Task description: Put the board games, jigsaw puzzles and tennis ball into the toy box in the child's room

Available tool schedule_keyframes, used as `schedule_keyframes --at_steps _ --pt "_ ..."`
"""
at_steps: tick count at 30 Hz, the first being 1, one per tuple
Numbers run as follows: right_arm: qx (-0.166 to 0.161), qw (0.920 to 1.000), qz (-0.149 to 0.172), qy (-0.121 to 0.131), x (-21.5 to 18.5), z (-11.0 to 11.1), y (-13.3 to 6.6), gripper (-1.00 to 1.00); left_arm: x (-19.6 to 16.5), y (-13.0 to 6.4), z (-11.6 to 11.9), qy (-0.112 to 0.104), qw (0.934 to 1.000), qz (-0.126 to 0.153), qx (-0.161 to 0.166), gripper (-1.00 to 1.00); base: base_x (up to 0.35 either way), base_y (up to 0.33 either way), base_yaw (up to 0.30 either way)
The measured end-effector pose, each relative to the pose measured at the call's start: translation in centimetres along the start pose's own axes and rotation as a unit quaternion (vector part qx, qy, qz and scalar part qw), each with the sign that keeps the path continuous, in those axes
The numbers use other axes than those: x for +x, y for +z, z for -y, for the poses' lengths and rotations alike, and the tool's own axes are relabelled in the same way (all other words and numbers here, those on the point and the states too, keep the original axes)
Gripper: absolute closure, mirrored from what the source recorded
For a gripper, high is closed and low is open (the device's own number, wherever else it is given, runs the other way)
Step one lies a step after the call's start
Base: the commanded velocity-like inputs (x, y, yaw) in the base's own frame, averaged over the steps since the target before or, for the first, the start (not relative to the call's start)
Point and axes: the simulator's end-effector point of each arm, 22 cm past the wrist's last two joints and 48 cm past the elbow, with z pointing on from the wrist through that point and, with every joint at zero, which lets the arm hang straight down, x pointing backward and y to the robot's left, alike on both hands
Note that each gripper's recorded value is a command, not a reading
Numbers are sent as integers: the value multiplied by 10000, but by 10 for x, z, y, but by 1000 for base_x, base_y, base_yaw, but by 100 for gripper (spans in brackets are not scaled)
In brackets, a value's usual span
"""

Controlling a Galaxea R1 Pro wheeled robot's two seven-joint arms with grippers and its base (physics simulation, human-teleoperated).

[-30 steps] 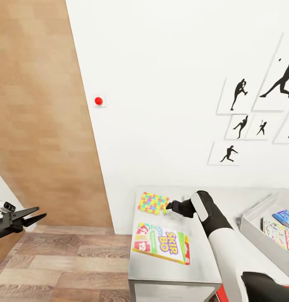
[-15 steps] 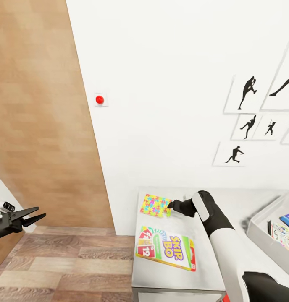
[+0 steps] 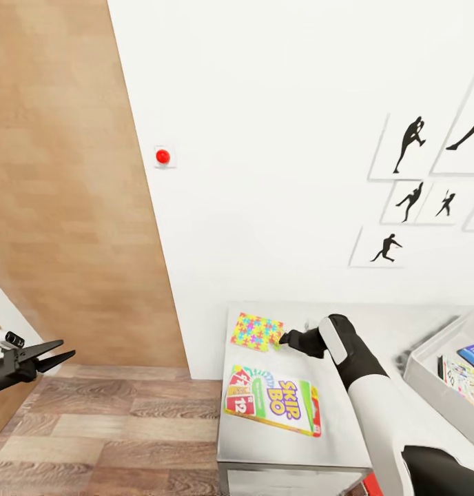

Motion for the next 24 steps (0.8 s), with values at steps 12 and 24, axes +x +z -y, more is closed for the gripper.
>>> schedule_keyframes --at_steps 12,24 --pt "285 9993 -210 67 11 30 11 -100 3 1 -9 -82 9999 -33 -52 -100 -35 0 0" --pt "359 9988 -335 90 19 37 21 -100 7 3 -18 -159 9998 -63 -97 -100 -40 54 0"
